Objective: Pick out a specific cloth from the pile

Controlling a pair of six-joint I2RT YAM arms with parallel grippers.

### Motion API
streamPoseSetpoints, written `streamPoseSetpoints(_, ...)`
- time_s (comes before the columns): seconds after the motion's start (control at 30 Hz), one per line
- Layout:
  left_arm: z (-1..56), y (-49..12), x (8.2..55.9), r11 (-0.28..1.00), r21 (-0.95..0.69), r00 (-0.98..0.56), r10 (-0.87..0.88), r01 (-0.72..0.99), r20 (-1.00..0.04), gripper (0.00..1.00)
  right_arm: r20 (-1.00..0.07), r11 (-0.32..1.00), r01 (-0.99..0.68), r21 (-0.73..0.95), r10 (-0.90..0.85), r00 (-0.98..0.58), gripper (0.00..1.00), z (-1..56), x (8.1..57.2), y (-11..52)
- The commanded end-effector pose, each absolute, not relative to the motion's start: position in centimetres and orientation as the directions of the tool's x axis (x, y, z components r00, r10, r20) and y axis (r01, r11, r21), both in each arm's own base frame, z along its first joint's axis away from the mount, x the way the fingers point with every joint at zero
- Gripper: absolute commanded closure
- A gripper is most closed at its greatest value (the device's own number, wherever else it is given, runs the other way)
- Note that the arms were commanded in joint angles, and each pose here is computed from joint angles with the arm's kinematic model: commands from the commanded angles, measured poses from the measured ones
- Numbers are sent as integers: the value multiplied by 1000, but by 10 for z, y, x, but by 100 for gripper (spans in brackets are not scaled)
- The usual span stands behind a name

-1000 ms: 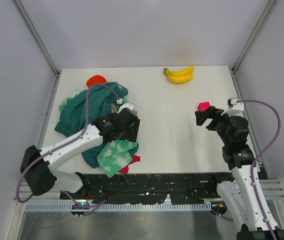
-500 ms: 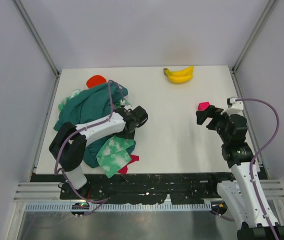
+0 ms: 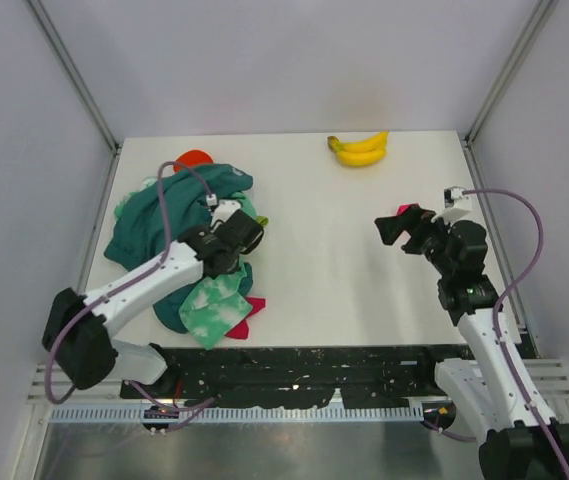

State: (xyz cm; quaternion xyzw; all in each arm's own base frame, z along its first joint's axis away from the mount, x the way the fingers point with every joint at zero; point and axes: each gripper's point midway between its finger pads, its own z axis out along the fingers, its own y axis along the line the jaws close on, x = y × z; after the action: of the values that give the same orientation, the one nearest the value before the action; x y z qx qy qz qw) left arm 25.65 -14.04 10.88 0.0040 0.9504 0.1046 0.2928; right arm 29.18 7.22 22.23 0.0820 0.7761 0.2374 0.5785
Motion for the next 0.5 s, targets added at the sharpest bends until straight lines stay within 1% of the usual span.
streamPoseSetpoints(0.0,182,-105,274,976,119,-649,-29,-183,-760,100,-813,734,-377,565,416,-407,5,244,302,140)
streamPoseSetpoints(0.1,201,-83,271,967,77,-600,-87,-242,-795,100,-823,736,-407,541,362,-438,5,242,308,179)
streamPoseSetpoints(0.13,207,-76,270,964,62,-584,-105,-259,-805,100,-810,709,-438,552,331,-484,5,241,309,204)
streamPoseSetpoints(0.17,211,-71,269,961,51,-570,-118,-271,-813,100,-797,688,-449,570,330,-505,5,244,310,216)
streamPoseSetpoints(0.2,213,-65,269,958,39,-559,-131,-282,-818,100,-793,660,-483,576,307,-527,5,244,313,241)
streamPoseSetpoints(0.27,214,-56,267,952,17,-546,-160,-305,-822,100,-797,621,-531,577,284,-533,5,246,318,280)
streamPoseSetpoints(0.3,215,-53,266,951,1,-541,-175,-309,-823,100,-816,614,-558,558,284,-504,5,256,325,292)
streamPoseSetpoints(0.33,212,-50,265,949,-3,-545,-184,-315,-818,100,-813,604,-575,552,239,-530,5,242,323,315)
streamPoseSetpoints(0.37,213,-47,263,947,-19,-541,-199,-321,-817,100,-841,585,-619,524,239,-486,5,258,327,328)
streamPoseSetpoints(0.4,211,-45,262,947,-24,-544,-205,-321,-814,100,-842,575,-638,513,192,-504,5,240,325,348)
streamPoseSetpoints(0.47,209,-43,260,947,-46,-542,-220,-317,-811,100,-873,530,-707,468,153,-463,5,240,328,378)
